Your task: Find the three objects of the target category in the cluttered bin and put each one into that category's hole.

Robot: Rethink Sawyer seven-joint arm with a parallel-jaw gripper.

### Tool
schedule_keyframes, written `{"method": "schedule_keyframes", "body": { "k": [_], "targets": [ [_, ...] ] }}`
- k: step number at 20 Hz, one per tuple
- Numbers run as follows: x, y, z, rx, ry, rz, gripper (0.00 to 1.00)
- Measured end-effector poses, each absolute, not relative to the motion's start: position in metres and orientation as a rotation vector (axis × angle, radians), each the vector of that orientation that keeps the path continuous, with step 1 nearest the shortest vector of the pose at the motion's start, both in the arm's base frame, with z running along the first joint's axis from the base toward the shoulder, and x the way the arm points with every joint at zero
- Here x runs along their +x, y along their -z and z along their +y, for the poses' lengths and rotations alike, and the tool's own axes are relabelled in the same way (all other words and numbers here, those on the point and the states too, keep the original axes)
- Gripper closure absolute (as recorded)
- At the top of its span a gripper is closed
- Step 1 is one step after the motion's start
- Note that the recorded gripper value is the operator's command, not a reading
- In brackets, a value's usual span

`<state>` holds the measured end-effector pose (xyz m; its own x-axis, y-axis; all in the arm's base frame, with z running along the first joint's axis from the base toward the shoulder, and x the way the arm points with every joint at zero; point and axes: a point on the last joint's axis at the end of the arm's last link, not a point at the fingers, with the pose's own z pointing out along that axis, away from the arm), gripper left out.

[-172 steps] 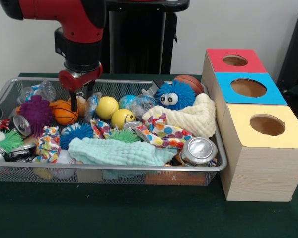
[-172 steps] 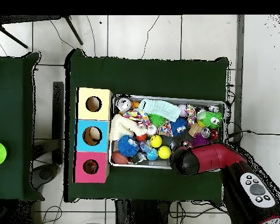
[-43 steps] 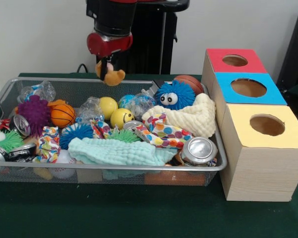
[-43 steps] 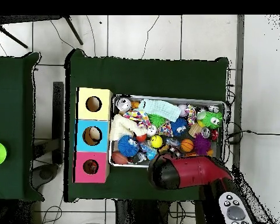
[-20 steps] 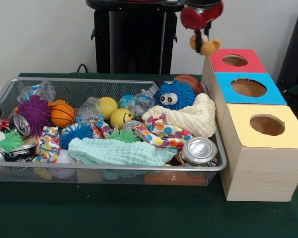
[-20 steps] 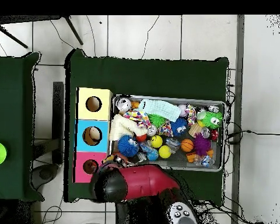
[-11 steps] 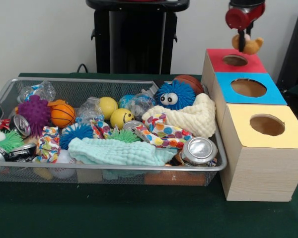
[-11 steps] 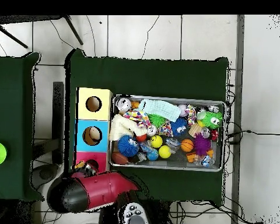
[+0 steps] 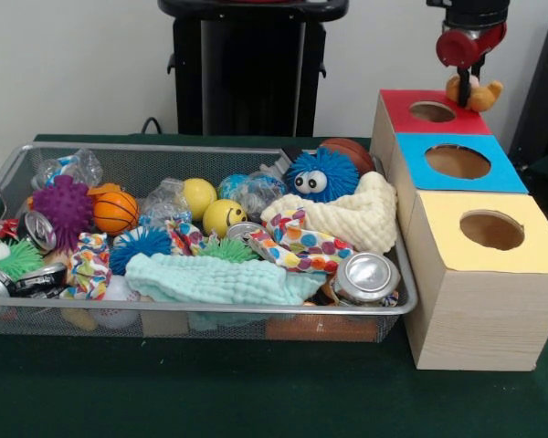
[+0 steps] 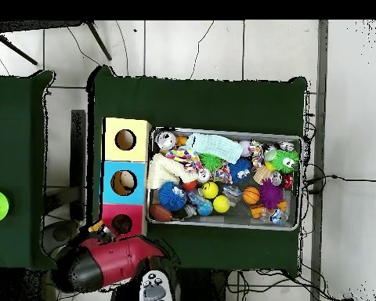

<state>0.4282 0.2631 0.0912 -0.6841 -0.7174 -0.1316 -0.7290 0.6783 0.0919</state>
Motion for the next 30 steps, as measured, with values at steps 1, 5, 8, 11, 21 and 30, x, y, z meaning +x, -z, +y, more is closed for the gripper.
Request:
{"method": "schedule_keyframes", "body": {
  "k": [1,5,8,11,21,30],
  "targets": [
    [0.428,-0.091,0.263,-1.208,-0.207,2.8,1.0],
    [0.428,-0.091,0.262,-1.208,-0.203,2.8,1.0],
    [0.428,-0.091,0.262,-1.208,-0.203,2.801,1.0],
    [0.428,-0.091,0.262,-1.207,-0.203,2.801,1.0],
    [0.442,-0.091,0.235,-1.122,-0.192,2.835,1.0],
    [0.461,-0.089,0.184,-0.979,-0.162,2.889,1.0]
  ]
}}
